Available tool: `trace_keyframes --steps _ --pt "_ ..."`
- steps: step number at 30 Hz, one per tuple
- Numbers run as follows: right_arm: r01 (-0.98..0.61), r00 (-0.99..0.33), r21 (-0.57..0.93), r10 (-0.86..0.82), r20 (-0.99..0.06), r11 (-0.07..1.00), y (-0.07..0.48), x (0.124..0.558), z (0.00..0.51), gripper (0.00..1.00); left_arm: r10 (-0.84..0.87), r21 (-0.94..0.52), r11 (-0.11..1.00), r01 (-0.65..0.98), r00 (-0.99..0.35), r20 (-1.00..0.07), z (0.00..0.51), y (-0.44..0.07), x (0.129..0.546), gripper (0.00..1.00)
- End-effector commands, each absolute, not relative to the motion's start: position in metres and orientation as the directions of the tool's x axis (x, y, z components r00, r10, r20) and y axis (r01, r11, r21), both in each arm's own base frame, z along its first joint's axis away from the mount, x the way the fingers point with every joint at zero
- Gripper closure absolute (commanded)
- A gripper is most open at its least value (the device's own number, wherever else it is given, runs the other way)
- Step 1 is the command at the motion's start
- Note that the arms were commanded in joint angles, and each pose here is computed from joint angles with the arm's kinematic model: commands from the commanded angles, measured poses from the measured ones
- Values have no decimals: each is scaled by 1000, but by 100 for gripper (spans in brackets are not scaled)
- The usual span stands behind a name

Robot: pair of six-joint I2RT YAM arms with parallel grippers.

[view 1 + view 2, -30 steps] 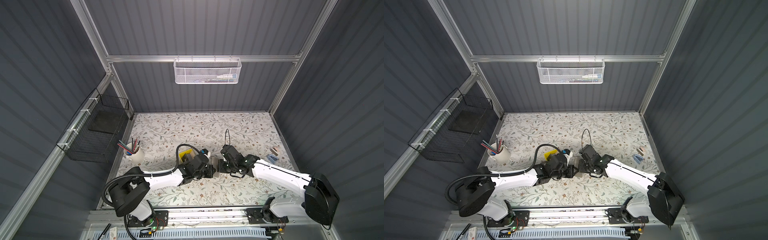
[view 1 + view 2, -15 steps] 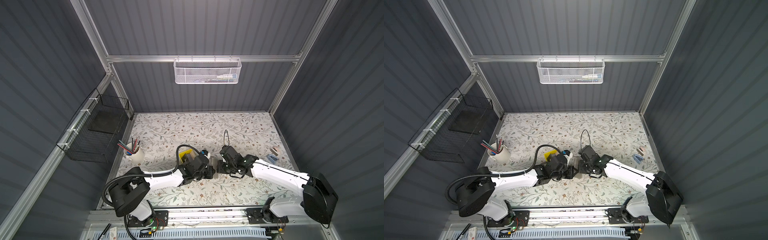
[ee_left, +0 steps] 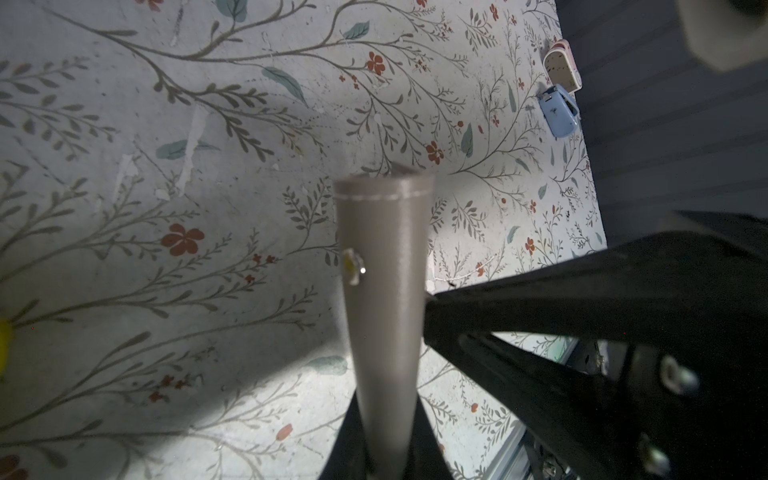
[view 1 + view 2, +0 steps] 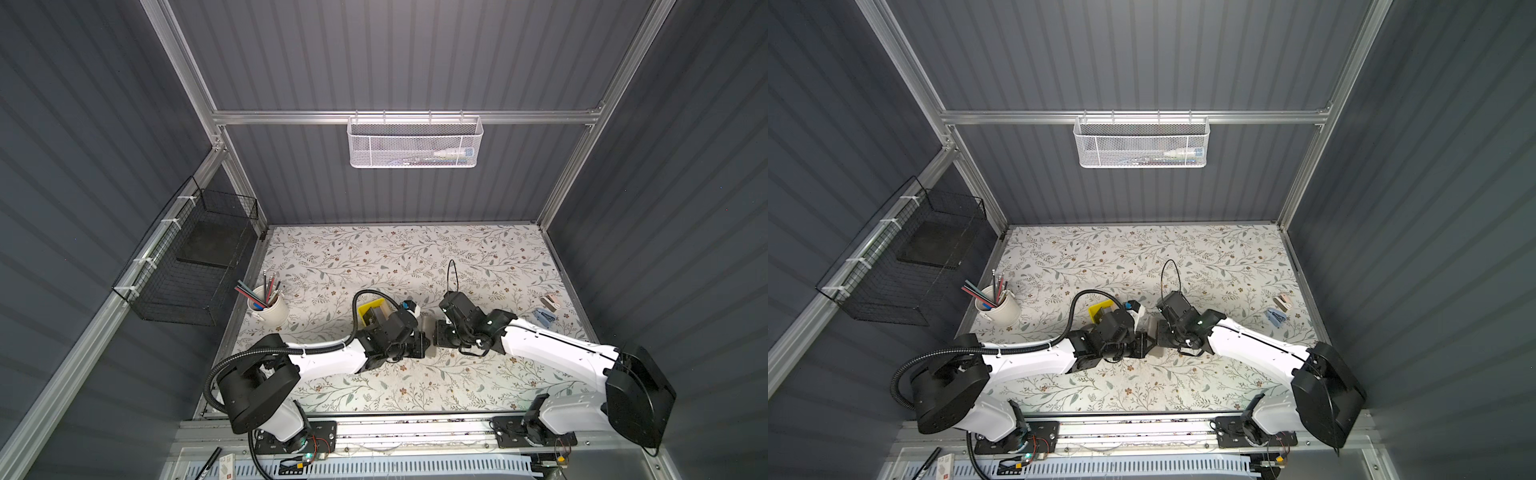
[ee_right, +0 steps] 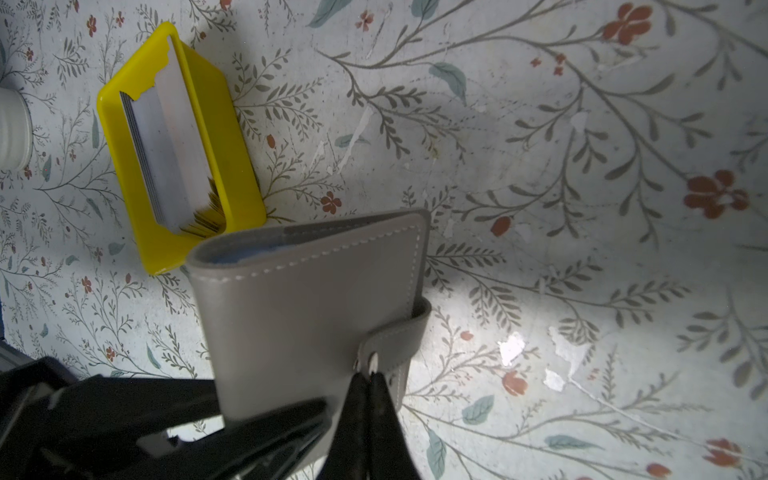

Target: Put the credit cards into the card holder

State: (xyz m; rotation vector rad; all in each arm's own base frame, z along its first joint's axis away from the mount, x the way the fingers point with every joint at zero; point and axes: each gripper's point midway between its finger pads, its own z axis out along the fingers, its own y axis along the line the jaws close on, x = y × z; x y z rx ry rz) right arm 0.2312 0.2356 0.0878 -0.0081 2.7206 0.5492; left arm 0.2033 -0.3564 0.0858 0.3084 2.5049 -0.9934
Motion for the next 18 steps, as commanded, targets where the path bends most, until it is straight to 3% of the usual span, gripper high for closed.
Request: trace_keyframes --steps 1,18 --pt "-16 -936 265 78 -342 964 209 229 69 97 50 -572 747 337 -887 -458 78 -345 202 87" --pt "-18 -938 274 78 -337 962 211 229 67 97 42 -575 748 331 -889 -456 77 -345 203 86"
